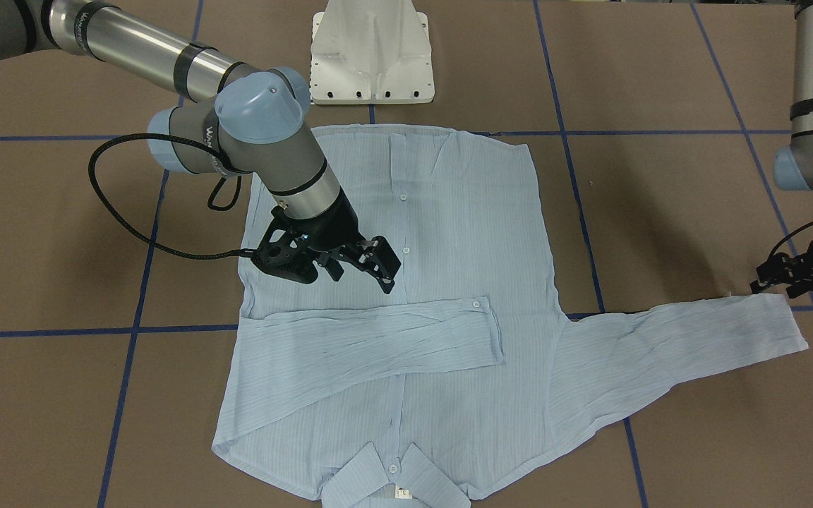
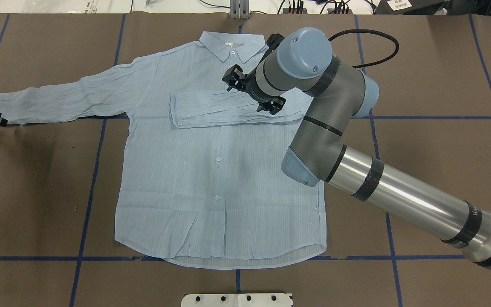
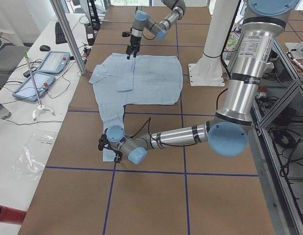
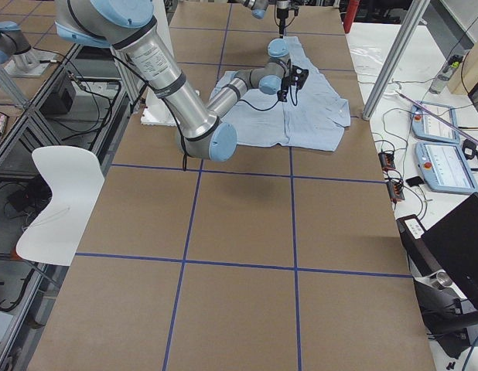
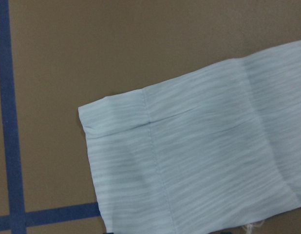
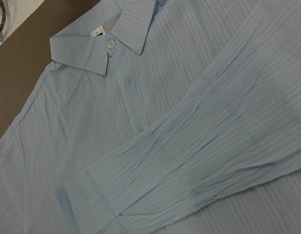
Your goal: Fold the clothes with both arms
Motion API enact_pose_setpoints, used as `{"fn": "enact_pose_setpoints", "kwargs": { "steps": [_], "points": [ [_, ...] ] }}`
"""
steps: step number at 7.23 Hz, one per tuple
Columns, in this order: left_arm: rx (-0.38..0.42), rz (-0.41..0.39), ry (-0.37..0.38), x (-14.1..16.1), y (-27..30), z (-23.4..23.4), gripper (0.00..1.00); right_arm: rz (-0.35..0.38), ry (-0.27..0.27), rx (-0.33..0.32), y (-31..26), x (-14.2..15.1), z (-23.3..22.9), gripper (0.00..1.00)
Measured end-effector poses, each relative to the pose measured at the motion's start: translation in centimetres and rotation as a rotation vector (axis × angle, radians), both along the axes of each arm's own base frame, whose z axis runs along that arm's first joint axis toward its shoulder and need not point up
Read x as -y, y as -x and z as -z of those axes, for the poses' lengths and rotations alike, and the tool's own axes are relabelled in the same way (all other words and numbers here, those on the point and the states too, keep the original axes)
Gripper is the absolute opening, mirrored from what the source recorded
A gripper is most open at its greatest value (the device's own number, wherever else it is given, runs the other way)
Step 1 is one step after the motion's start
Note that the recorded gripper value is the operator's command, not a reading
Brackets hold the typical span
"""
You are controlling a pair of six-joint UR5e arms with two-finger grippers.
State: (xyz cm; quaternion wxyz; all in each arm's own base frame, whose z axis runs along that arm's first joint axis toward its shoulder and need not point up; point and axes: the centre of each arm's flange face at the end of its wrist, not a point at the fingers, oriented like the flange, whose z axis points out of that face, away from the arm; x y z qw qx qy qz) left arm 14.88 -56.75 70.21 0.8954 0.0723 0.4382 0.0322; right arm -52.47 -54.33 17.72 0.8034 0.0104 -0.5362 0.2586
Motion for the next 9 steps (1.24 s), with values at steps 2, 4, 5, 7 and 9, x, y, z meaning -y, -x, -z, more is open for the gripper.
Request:
{"fn": "enact_pose_setpoints", "kwargs": {
  "steps": [2,4,5,7,9],
  "points": [
    [0.003,0.001,0.005,-0.14,0.08,-0.23,0.59,0.002,0.001,0.0,0.09,-0.14,-0.07,1.0],
    [0.005,0.003,0.01,-0.16,0.1,-0.35,0.59,0.003,0.003,-0.002,0.15,-0.2,-0.24,1.0],
    [0.005,0.003,0.011,-0.1,0.08,-0.27,0.61,0.004,0.003,-0.002,0.24,-0.29,-0.27,1.0],
    [0.003,0.006,0.005,0.21,0.06,0.11,0.65,0.006,0.003,-0.002,0.41,-0.46,-0.27,1.0],
    [0.028,0.03,-0.014,0.75,0.28,0.3,0.65,0.008,0.003,-0.001,0.54,-0.59,-0.22,1.0]
  ]
}}
